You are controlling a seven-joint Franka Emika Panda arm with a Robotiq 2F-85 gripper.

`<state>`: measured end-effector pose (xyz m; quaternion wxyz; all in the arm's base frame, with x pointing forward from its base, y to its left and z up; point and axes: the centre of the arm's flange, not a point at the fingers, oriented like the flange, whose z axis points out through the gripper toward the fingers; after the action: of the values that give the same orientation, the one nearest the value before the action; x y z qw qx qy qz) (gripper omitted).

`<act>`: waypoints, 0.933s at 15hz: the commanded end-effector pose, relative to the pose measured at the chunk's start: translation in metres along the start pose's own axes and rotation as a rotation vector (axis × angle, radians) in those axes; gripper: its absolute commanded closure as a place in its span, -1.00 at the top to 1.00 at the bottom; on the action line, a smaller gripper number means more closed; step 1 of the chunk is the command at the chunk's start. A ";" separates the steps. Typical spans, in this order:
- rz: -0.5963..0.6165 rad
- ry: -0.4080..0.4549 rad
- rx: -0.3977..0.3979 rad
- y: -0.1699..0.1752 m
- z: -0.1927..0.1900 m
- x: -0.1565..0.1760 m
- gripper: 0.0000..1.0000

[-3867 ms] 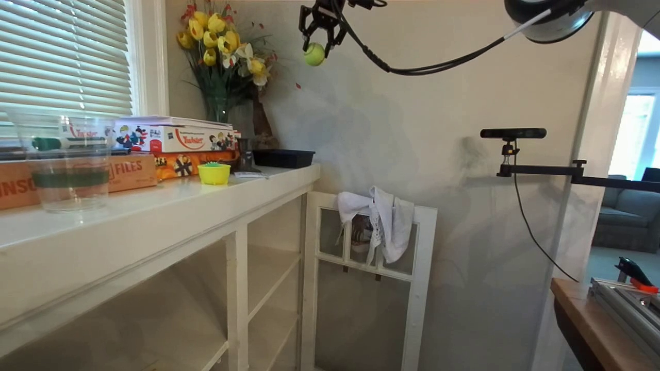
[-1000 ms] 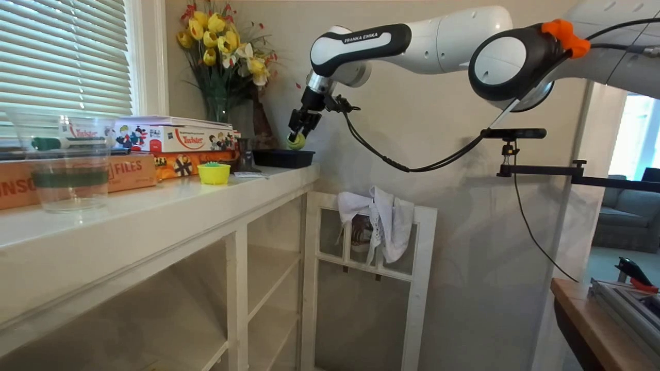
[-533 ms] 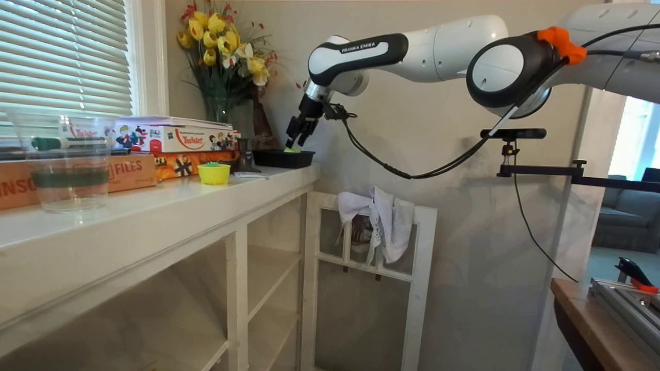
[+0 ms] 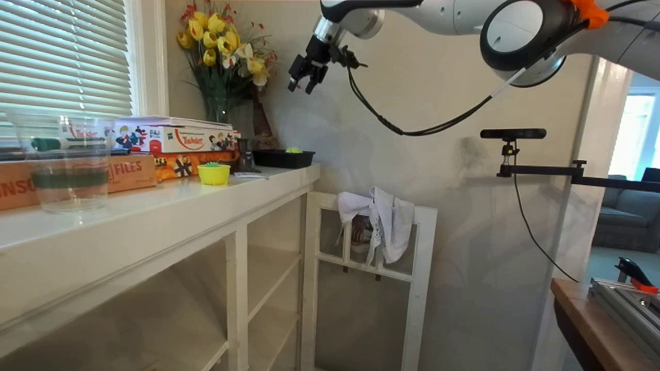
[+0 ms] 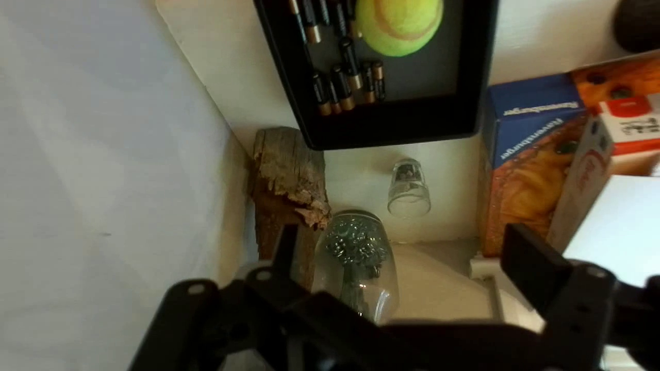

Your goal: Put the tennis ball in the black box on the right.

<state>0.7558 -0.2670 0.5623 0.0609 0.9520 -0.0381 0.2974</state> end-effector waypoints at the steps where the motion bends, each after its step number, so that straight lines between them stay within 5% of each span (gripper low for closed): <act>1: 0.139 -0.139 0.049 -0.034 -0.063 0.016 1.00; 8: 0.367 -0.410 0.085 -0.095 -0.115 0.007 1.00; 14: 0.364 -0.379 0.059 -0.107 -0.102 -0.006 1.00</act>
<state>0.7053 -0.1469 0.6324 -0.0297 0.9696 -0.2107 0.1210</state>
